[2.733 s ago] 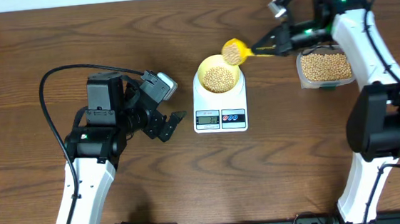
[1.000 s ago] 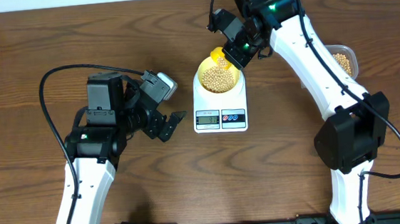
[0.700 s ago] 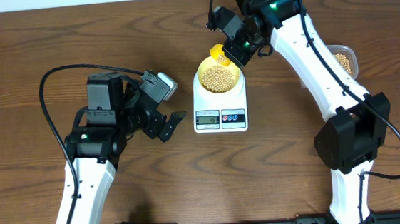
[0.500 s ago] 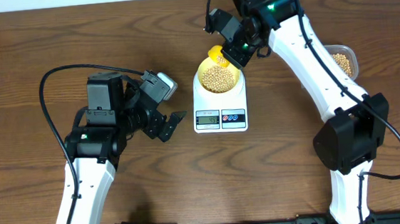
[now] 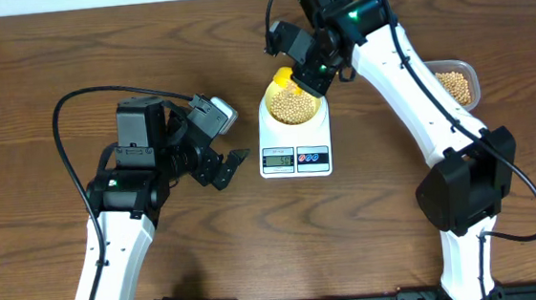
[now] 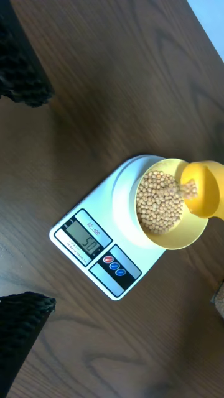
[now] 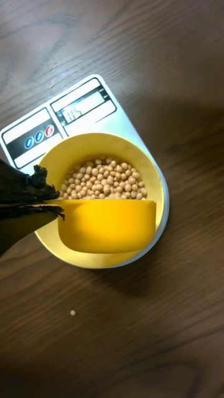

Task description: Scoop item into bowl and weigh 50g on scale

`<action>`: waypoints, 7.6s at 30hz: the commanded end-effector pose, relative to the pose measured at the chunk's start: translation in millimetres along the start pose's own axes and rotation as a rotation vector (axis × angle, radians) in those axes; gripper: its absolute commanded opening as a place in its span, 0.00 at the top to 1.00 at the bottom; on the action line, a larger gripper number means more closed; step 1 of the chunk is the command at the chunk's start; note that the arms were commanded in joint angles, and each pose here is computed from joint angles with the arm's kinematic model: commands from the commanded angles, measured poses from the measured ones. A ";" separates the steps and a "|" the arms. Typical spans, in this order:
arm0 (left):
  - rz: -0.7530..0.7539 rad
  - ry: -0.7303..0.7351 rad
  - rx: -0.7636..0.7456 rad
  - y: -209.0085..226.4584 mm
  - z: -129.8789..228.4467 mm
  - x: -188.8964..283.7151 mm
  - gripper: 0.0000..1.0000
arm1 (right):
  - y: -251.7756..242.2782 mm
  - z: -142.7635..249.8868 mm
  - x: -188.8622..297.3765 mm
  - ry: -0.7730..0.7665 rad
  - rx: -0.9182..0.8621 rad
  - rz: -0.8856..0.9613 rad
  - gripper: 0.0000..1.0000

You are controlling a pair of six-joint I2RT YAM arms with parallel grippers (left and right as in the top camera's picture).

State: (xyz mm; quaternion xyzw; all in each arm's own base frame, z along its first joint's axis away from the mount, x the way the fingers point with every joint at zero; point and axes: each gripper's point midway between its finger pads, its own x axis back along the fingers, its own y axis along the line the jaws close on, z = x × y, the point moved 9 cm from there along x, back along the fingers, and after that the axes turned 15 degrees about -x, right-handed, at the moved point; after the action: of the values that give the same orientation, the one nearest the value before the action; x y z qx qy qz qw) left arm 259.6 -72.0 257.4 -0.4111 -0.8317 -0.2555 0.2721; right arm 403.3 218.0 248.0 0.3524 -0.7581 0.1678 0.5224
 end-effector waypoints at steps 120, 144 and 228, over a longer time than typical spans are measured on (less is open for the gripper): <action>0.007 0.004 -0.003 0.2 2.1 -2.1 0.02 | -9.5 7.8 -37.6 0.131 -0.339 0.040 0.99; 0.008 0.004 -0.003 0.1 2.2 -2.1 0.02 | 16.0 4.3 -49.3 0.148 -0.308 -0.109 0.99; 0.008 0.004 -0.003 0.1 2.2 -2.1 0.02 | -4.5 2.4 13.5 0.024 -0.339 -0.053 0.99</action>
State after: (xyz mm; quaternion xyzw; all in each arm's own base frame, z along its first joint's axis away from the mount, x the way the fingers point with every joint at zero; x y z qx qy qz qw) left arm 259.6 -72.0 257.4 -0.4111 -0.8317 -0.2555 0.2721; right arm 406.6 211.0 234.5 0.2747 -0.7395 0.0156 0.6144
